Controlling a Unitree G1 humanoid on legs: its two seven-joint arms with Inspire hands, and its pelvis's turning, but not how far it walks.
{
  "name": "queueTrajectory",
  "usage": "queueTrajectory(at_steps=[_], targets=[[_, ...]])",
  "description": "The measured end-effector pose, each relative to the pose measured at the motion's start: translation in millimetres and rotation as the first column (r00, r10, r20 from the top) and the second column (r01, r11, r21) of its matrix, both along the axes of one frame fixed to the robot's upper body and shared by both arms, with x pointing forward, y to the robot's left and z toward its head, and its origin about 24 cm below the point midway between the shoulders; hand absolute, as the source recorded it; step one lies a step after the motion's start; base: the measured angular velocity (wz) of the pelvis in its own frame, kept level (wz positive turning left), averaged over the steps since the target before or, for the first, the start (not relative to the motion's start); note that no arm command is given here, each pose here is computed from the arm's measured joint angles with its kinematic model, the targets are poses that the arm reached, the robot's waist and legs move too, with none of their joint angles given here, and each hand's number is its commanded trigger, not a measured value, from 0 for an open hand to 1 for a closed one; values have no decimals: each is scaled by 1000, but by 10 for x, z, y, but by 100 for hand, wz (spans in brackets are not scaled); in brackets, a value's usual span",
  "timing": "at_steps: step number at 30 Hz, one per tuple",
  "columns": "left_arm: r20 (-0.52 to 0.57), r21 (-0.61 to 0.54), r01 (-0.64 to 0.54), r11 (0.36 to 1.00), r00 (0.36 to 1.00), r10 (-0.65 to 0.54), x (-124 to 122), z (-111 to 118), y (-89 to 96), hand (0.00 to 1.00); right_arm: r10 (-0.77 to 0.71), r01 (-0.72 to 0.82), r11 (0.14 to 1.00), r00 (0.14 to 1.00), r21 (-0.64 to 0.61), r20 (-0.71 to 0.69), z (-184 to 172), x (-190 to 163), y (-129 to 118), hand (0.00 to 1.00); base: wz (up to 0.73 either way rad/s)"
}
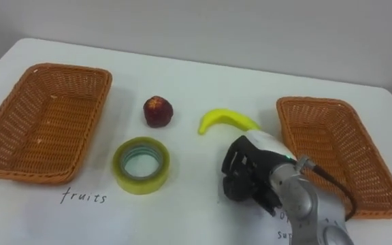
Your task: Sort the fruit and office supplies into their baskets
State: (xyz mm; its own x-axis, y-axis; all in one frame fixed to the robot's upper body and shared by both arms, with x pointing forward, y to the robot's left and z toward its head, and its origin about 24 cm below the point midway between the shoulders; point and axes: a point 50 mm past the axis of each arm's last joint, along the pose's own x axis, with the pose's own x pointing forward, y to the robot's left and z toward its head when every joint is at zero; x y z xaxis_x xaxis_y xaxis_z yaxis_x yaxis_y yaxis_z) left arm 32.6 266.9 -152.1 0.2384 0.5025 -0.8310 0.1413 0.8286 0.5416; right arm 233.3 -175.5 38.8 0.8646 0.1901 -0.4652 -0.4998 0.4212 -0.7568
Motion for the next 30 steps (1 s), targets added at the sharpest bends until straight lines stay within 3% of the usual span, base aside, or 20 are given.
queueTrajectory(at_steps=[5, 14, 25, 30], targets=[[1, -14, -23, 1000, 1000, 23, -32, -19, -31, 0, -72, 61, 993, 991, 105, 109, 169, 25, -53, 100, 0], [-75, -29, -46, 999, 996, 44, -230, -75, -53, 0, -92, 29, 964, 968, 264, 232, 336, 46, 4, 100, 0], [-81, -33, -34, 999, 996, 31, -261, -83, -67, 0, -147, 40, 946, 938, 323, 313, 426, 57, -71, 100, 0], [-71, -29, -55, 998, 996, 53, -263, -76, -51, 0, -265, 102, 919, 876, 381, 403, 542, 61, -262, 100, 0]])
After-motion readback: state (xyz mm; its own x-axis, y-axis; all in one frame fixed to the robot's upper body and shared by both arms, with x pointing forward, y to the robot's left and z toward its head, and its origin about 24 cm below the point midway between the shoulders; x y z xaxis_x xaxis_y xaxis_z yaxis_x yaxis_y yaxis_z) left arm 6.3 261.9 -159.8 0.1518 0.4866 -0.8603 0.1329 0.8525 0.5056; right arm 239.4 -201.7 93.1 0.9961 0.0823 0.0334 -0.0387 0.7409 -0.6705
